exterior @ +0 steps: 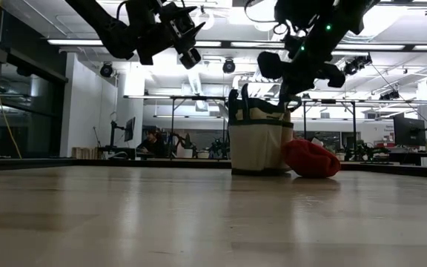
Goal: Pick & Place Garden tools in Gardening bag
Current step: Put the brown trowel into the gardening bag
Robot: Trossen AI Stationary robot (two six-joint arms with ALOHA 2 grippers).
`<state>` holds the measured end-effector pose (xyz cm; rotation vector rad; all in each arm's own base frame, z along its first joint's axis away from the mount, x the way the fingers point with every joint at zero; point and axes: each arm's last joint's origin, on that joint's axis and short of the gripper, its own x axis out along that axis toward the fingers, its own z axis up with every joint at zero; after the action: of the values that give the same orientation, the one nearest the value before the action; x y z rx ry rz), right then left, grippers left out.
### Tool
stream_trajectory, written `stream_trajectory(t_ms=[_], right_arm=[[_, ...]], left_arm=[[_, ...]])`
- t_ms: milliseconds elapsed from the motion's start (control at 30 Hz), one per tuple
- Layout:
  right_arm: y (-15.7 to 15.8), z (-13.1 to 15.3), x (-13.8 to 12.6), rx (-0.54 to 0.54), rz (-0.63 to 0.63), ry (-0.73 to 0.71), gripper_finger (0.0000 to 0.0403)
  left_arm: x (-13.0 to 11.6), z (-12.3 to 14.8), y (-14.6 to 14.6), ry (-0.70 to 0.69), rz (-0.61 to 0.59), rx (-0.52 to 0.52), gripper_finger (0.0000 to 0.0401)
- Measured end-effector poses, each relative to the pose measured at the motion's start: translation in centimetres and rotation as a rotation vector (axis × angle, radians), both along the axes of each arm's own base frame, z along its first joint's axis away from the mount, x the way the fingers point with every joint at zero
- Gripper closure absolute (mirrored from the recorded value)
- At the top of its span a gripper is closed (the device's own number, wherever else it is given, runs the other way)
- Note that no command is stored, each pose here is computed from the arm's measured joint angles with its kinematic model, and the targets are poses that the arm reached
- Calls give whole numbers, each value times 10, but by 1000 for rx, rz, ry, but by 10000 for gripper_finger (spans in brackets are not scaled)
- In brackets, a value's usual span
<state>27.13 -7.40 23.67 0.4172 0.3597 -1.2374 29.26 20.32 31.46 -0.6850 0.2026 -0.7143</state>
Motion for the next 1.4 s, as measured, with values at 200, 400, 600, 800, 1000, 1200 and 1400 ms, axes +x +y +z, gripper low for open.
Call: stream_trajectory(t_ms=[200,400,600,800,1000,1200,1400], right_arm=[[-3,-4,2,27,-36,-49,399],[-2,-5,2,51,-22,-45,399],[-2,-6,3,85,3,-53,399],[-1,-9,0,116,-37,-63,399],[0,-10,-1,125,-30,-50,399],[0,-11,-1,172,-43,-91,399],[1,-10,-3,164,-44,-83,399]], left_arm=[[0,0,0,0,0,0,249],[0,0,0,-1,0,0,249],[0,0,0,0,0,0,249],[0,0,0,0,0,0,249],[0,0,0,0,-1,0,249],[0,0,0,0,-1,0,249],[0,0,0,1,-3,1,249]])
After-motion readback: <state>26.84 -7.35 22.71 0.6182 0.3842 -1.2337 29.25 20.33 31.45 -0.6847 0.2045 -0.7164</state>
